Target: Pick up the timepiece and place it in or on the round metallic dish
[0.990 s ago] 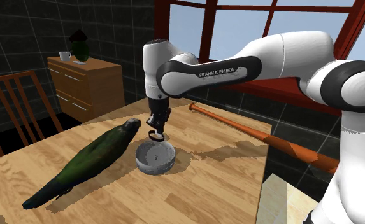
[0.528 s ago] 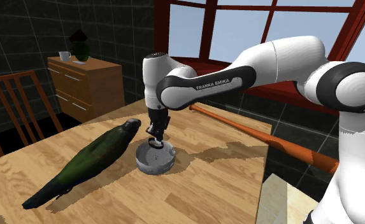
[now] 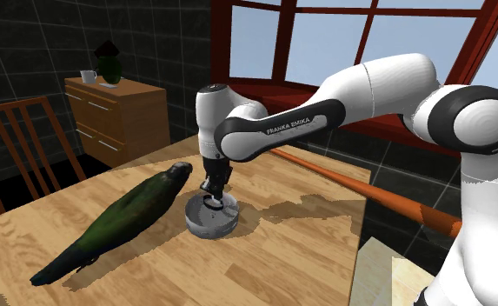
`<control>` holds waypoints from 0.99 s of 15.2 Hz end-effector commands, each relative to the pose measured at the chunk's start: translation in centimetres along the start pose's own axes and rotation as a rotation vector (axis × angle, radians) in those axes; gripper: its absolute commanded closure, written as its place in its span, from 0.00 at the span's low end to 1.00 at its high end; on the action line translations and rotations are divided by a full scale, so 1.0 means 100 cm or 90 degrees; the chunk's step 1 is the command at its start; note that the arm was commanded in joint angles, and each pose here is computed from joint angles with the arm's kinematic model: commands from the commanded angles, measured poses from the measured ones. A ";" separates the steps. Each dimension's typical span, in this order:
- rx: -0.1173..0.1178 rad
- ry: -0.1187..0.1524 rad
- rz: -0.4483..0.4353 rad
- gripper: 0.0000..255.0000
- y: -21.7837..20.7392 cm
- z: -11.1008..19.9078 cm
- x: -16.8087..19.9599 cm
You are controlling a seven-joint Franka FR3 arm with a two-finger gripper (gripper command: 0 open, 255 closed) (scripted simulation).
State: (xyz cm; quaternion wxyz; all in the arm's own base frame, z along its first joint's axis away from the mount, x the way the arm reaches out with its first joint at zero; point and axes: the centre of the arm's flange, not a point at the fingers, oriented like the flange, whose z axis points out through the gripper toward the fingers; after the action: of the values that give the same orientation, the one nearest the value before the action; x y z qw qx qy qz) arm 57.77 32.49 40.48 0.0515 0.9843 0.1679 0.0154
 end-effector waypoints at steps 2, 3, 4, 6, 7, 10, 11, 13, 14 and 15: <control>0.000 0.000 0.000 1.00 0.000 0.000 0.000; 0.000 0.000 0.000 1.00 0.000 0.000 0.000; 0.000 0.000 0.000 1.00 0.000 0.000 0.000; 0.000 0.000 0.000 0.00 0.000 0.000 0.000; 0.000 0.000 0.000 0.00 0.000 0.000 0.000; 0.000 0.000 0.000 0.00 0.000 0.000 0.000; 0.000 0.000 0.000 0.00 0.000 -0.013 0.000; 0.000 0.000 0.000 0.00 0.000 -0.039 0.000; 0.000 0.000 0.000 0.00 0.000 -0.050 0.000; 0.000 0.000 0.000 0.00 0.000 -0.050 0.000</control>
State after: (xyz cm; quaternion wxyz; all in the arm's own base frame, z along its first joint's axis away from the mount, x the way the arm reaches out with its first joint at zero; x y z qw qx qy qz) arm 57.45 32.88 44.85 0.0512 0.9843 0.1680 0.0162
